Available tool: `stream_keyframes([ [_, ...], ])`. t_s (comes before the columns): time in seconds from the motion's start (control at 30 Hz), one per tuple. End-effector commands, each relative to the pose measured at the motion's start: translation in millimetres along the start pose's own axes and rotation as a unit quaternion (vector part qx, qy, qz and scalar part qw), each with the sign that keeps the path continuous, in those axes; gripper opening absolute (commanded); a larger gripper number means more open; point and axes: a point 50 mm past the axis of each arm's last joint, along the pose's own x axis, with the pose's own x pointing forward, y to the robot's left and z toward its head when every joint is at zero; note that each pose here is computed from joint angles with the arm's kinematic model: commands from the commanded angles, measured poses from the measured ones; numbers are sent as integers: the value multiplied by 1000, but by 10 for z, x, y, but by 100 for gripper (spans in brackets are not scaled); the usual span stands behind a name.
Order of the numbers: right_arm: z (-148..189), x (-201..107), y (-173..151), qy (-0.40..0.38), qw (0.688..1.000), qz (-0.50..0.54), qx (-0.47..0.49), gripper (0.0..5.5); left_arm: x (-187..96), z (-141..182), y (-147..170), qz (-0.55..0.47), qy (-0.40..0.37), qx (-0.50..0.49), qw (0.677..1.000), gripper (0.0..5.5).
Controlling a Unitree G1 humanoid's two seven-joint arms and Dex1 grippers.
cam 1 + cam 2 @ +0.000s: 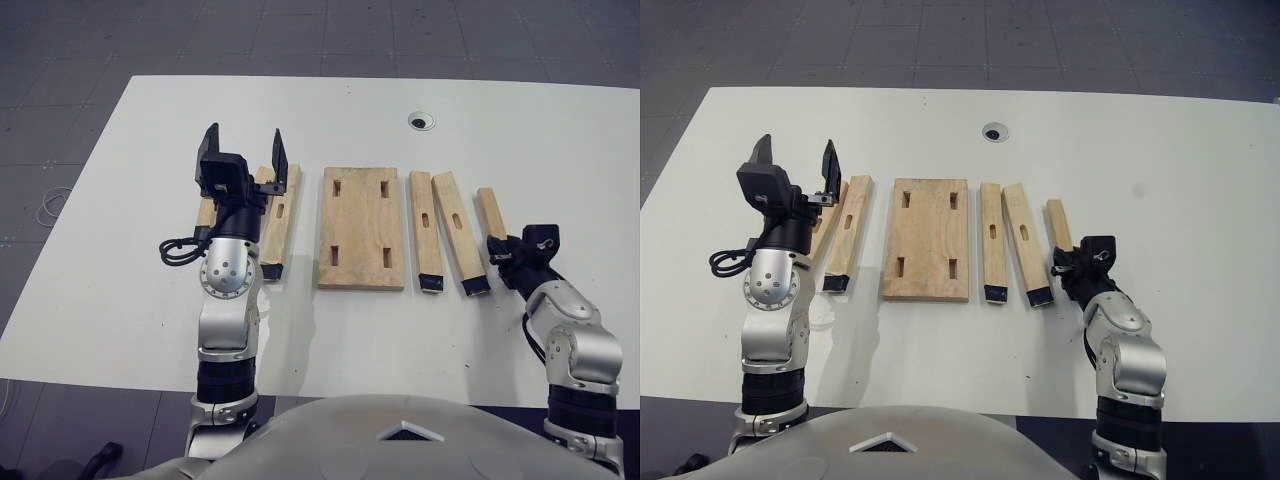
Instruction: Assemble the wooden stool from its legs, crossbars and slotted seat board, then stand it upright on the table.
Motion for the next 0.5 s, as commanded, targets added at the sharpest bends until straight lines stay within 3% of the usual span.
stream_keyframes([
  [0.03,533,97,150,-111,993,24,-20,131,146,177,-17,-35,-13,-70,997,437],
  [0.13,697,180,389,-152,983,94,-35,131,293,307,-101,-105,-6,-195,975,437],
  [0.3,1104,208,750,-252,949,180,-54,131,453,446,-258,-213,14,-302,929,437],
  [0.5,1163,204,1045,-286,922,256,-54,131,514,446,-335,-251,44,-415,873,437],
])
